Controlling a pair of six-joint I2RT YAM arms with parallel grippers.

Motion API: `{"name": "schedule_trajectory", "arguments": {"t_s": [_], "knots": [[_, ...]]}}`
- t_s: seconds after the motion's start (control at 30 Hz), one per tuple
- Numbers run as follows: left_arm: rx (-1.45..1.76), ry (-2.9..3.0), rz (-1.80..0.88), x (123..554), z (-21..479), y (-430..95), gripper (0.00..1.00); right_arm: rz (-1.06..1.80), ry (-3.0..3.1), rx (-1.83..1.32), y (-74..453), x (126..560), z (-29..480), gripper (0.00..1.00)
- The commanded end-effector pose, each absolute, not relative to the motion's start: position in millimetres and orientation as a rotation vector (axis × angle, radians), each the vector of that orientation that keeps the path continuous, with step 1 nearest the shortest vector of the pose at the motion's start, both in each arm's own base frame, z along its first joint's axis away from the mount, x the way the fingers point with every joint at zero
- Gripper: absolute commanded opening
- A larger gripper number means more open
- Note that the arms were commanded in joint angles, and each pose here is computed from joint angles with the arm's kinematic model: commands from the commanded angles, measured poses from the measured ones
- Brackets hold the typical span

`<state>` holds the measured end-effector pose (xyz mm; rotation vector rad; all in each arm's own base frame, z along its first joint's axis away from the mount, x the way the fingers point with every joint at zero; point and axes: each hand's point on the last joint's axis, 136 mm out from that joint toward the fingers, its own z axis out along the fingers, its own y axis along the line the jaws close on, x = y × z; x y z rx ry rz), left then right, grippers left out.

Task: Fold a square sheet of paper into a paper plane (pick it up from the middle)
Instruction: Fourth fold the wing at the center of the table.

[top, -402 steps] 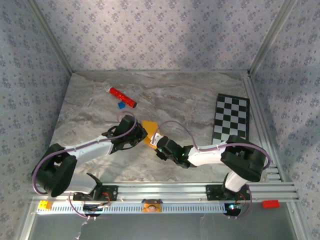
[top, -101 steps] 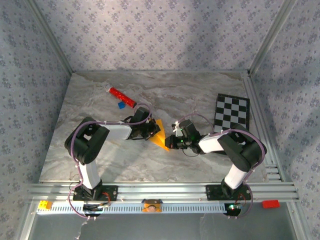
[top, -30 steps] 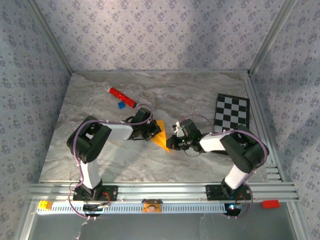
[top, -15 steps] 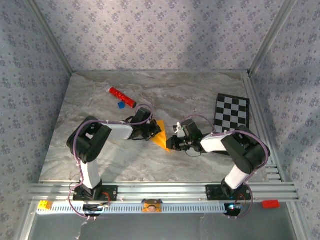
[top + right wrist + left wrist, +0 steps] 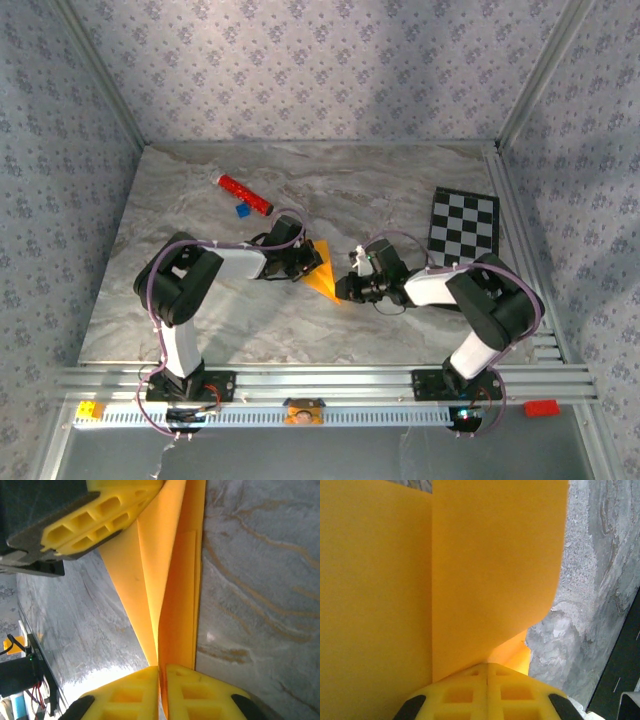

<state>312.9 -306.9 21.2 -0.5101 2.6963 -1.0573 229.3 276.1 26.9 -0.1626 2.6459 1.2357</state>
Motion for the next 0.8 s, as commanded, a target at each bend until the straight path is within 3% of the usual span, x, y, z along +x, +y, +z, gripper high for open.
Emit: {"name": "schedule_trajectory", "arguments": {"t_s": [0.0, 0.27, 0.53, 0.77], "knots": [[-0.556, 2.778, -0.915, 302.8, -8.8, -290.6, 0.01, 1.216, 2.724, -0.17, 266.7, 212.5, 18.0, 0.15], [-0.556, 2.777, -0.92, 302.9, -8.2, -291.3, 0.01, 1.119, 2.788, -0.193, 256.5, 205.5, -0.4, 0.17], [-0.555, 2.778, -0.921, 302.9, -7.9, -291.8, 0.01, 1.165, 2.782, -0.162, 257.9, 205.0, -1.3, 0.02], [-0.556, 2.777, -0.922, 302.9, -7.8, -292.0, 0.01, 1.184, 2.767, -0.167, 257.9, 205.3, 5.0, 0.14]]}}
